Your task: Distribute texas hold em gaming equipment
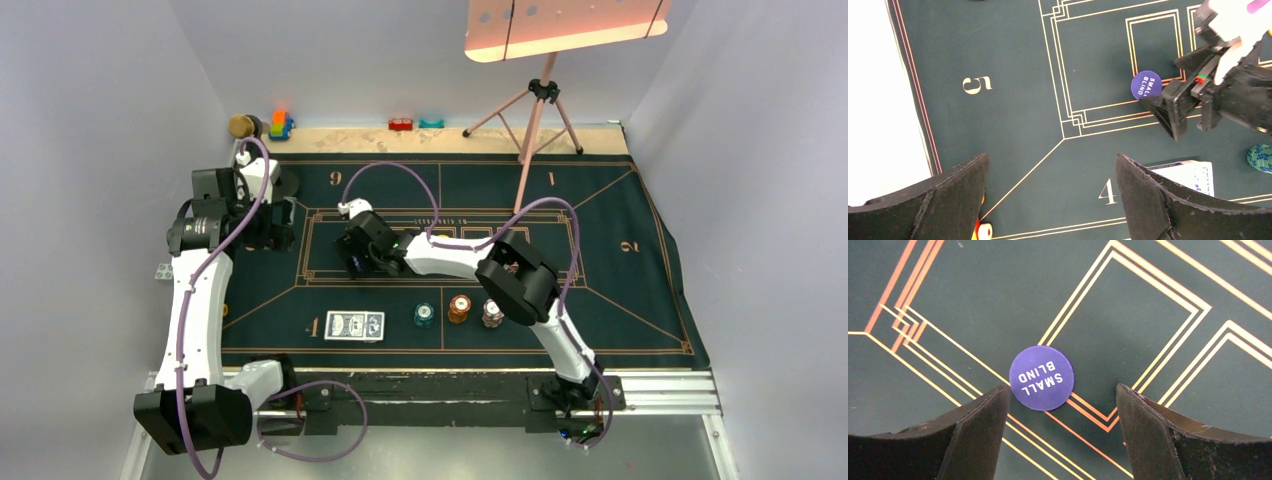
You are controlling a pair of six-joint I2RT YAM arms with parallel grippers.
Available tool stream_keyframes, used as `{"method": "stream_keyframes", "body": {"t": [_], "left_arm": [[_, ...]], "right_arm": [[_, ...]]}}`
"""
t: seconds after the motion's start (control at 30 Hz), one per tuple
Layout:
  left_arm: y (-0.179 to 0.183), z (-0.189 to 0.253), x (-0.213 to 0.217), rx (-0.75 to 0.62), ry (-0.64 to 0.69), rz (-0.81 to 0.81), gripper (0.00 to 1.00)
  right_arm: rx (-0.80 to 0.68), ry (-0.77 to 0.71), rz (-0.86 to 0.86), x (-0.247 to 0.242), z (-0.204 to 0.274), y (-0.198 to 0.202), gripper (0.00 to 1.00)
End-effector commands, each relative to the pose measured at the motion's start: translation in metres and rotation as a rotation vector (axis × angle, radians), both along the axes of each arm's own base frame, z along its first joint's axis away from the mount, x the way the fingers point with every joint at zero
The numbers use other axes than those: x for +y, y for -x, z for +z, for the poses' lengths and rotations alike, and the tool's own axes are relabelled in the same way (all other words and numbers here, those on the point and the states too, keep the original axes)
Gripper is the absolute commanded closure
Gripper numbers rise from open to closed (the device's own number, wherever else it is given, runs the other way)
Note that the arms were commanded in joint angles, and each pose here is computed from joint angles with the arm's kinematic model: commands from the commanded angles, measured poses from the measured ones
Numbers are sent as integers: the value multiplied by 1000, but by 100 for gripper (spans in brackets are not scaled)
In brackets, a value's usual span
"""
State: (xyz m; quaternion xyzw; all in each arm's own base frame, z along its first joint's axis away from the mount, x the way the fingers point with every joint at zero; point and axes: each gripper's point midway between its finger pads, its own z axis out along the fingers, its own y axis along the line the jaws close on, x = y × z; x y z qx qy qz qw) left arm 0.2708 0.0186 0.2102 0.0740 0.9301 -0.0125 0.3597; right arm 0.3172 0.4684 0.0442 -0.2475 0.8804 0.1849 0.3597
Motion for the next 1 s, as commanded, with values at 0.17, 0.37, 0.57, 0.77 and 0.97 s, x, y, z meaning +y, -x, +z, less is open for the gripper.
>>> {"method": "stream_keyframes", "body": {"t": [0.17,0.37,0.57,0.77,0.97], "left_arm": [[-7,18,-2,-37,28,12,0],[-8,22,-3,-45,36,13,0],[-9,21,-3,-37,38,8,0],[-9,19,-1,-26,36,25,0],[-7,15,2,12,27,45,0]], "right_arm": [[-2,-17,-16,17,5,-5,26],[21,-18,-1,29,0,8,35],[54,15,-2,30,-10,21,40],[80,12,37,45,-14,42,49],[109,-58,96,77,-2,59,54]]}}
